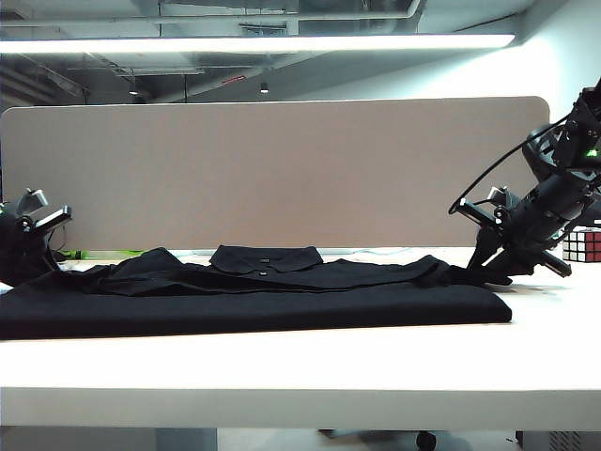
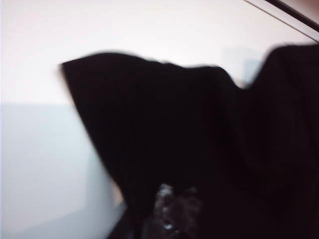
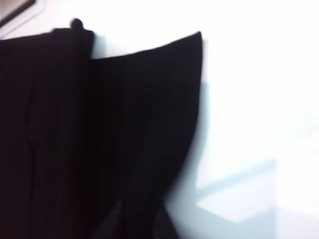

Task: Fold the bottom side of the T-shirt horizontally towards the center, about one-third of the way, then fold the sleeve back towards the center, creating a straight line along the edge of the T-shirt, and finally fold the bottom of the T-shirt up towards the top, creating a neat rectangle.

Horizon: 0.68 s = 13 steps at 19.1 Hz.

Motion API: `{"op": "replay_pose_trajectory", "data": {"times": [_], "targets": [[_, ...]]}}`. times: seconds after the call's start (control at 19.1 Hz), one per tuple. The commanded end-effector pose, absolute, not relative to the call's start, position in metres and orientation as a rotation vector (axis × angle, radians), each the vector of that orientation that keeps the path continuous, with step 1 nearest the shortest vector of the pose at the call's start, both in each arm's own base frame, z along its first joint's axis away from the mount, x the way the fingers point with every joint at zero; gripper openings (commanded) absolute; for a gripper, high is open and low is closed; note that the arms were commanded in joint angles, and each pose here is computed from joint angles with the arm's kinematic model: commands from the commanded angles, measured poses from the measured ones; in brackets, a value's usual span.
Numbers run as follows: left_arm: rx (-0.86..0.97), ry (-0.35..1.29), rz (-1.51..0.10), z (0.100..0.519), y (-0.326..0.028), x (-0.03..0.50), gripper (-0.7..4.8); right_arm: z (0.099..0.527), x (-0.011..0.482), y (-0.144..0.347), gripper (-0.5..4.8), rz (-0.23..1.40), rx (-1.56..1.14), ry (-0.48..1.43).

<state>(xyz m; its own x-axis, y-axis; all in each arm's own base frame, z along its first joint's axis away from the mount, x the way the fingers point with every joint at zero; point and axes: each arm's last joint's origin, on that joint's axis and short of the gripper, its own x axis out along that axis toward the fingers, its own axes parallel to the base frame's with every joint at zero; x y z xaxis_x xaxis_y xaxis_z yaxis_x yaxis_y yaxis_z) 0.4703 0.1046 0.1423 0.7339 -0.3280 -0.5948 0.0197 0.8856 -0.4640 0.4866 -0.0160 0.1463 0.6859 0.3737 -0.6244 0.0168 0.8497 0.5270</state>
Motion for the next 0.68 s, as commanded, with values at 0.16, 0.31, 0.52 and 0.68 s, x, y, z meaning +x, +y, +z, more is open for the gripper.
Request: {"op": "replay_pose_trajectory", "data": {"times": [0.16, 0.31, 0.52, 0.68], "targets": [[-0.44, 0.672, -0.246, 0.145, 0.103, 0.473, -0.06, 0.152, 0.489, -0.014, -0.05, 0.241, 0.526, 0.756], [-0.462, 0.626, -0.307, 0.153, 0.102, 0.475, -0.06, 0.161, 0.492, -0.012, -0.05, 0.33, 0.55, 0.731], [-0.443, 0.569, -0.415, 0.172, 0.091, 0.475, -0.06, 0.178, 0.494, -0.004, -0.05, 0.42, 0.58, 0.72], [-0.406, 0.539, -0.483, 0.193, 0.075, 0.472, -0.06, 0.189, 0.492, 0.008, -0.05, 0.472, 0.577, 0.718]]}}
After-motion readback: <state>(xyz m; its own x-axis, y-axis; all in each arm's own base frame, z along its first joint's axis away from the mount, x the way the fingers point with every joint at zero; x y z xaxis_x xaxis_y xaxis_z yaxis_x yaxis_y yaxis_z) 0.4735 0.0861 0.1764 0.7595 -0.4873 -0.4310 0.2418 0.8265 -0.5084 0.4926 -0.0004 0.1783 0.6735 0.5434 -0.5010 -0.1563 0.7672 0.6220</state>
